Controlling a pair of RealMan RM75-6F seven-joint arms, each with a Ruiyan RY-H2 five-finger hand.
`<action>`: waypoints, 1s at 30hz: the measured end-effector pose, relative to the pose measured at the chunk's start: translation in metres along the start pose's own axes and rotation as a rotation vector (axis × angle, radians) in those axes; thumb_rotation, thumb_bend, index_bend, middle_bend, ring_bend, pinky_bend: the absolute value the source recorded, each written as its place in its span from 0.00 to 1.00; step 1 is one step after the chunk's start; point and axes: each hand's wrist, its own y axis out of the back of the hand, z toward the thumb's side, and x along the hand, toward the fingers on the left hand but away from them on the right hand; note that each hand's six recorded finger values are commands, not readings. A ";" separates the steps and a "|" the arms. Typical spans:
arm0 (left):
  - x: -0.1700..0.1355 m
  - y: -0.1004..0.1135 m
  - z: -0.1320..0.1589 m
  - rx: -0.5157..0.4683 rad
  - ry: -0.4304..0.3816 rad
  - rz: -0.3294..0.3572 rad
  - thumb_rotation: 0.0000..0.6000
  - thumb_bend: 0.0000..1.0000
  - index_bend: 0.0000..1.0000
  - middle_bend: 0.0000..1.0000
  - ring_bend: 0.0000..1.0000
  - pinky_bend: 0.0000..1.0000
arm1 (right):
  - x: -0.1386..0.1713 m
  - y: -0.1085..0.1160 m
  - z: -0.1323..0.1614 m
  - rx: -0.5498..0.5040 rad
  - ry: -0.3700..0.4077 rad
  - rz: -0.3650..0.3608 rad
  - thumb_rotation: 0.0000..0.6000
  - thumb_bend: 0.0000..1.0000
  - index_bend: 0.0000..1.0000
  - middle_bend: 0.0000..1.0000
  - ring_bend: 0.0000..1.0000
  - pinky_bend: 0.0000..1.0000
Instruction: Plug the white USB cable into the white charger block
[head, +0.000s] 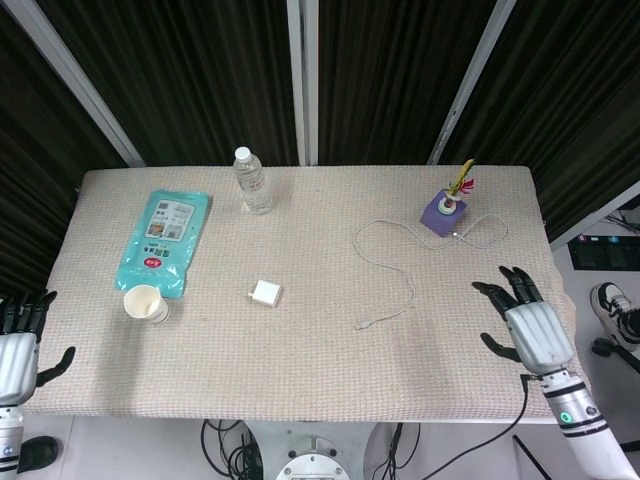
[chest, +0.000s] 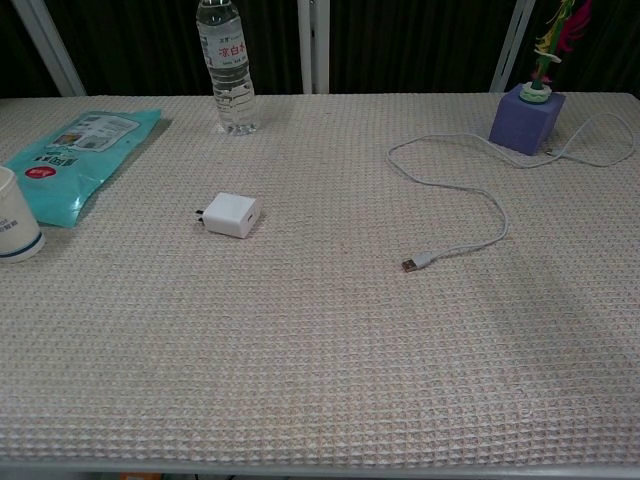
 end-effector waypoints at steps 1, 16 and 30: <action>0.000 0.000 0.000 0.000 -0.002 -0.001 1.00 0.25 0.11 0.07 0.00 0.00 | -0.008 -0.004 0.007 0.006 0.022 0.015 1.00 0.18 0.30 0.32 0.04 0.04; -0.002 -0.007 -0.007 -0.008 0.017 -0.032 1.00 0.25 0.11 0.07 0.00 0.00 | -0.099 -0.099 0.114 0.160 0.239 0.225 1.00 0.23 0.40 0.39 0.07 0.05; 0.003 -0.012 -0.008 -0.013 0.011 -0.043 1.00 0.24 0.11 0.07 0.00 0.00 | -0.112 -0.132 0.132 0.270 0.268 0.258 1.00 0.27 0.45 0.45 0.12 0.05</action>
